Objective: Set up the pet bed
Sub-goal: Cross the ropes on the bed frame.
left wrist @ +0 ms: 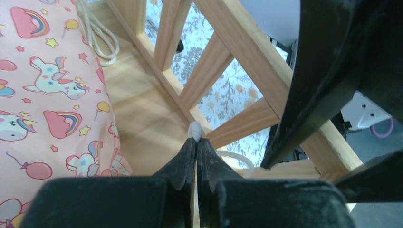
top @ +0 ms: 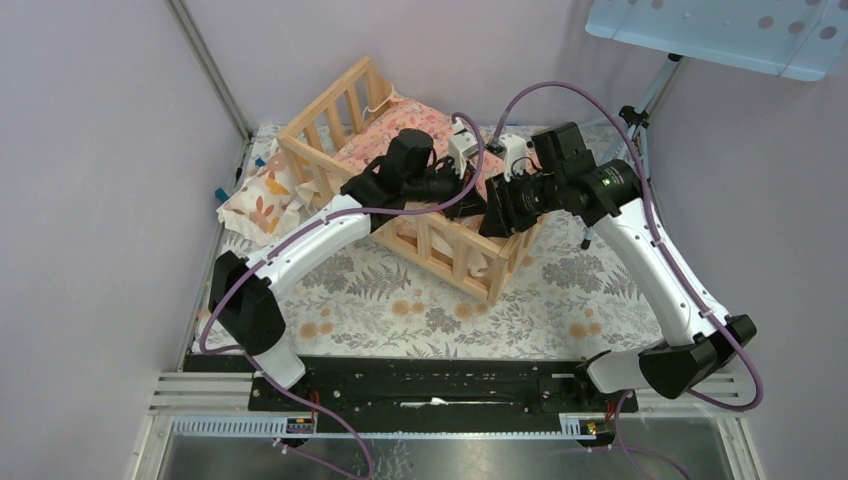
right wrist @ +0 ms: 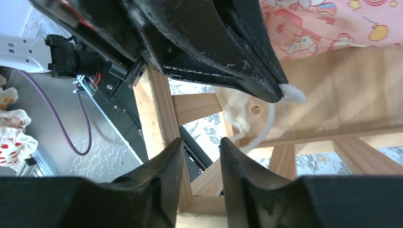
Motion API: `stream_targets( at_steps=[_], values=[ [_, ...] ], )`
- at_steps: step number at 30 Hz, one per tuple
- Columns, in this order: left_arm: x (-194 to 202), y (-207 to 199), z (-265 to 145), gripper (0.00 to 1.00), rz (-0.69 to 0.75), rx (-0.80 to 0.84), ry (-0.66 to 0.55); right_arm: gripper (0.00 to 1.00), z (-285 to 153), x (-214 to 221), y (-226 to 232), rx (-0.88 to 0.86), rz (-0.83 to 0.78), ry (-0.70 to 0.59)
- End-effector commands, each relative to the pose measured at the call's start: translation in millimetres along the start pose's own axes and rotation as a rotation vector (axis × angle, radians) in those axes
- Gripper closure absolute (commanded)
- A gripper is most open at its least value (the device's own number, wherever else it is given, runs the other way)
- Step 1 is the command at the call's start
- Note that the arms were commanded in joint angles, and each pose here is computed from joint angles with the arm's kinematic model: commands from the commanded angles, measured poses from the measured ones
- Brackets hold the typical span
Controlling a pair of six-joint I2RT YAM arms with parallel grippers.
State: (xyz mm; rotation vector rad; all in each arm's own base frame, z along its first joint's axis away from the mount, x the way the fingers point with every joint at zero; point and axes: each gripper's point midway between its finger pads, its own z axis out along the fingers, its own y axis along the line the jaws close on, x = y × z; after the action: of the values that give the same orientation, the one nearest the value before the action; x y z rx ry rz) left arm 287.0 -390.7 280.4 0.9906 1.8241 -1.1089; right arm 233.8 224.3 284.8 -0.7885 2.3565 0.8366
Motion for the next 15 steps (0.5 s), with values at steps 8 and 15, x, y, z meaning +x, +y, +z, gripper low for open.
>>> stream_targets(
  at_steps=[8, 15],
  values=[
    [78.0, -30.4, 17.2, 1.0, -0.038, 0.14, 0.263, 0.46, -39.8, -20.9, -26.3, 0.264, 0.015, -0.141],
    [65.3, -27.0, 9.8, 1.0, -0.031, 0.081, 0.237, 0.41, -87.0, -52.5, -31.8, 0.405, 0.03, -0.436]
  ],
)
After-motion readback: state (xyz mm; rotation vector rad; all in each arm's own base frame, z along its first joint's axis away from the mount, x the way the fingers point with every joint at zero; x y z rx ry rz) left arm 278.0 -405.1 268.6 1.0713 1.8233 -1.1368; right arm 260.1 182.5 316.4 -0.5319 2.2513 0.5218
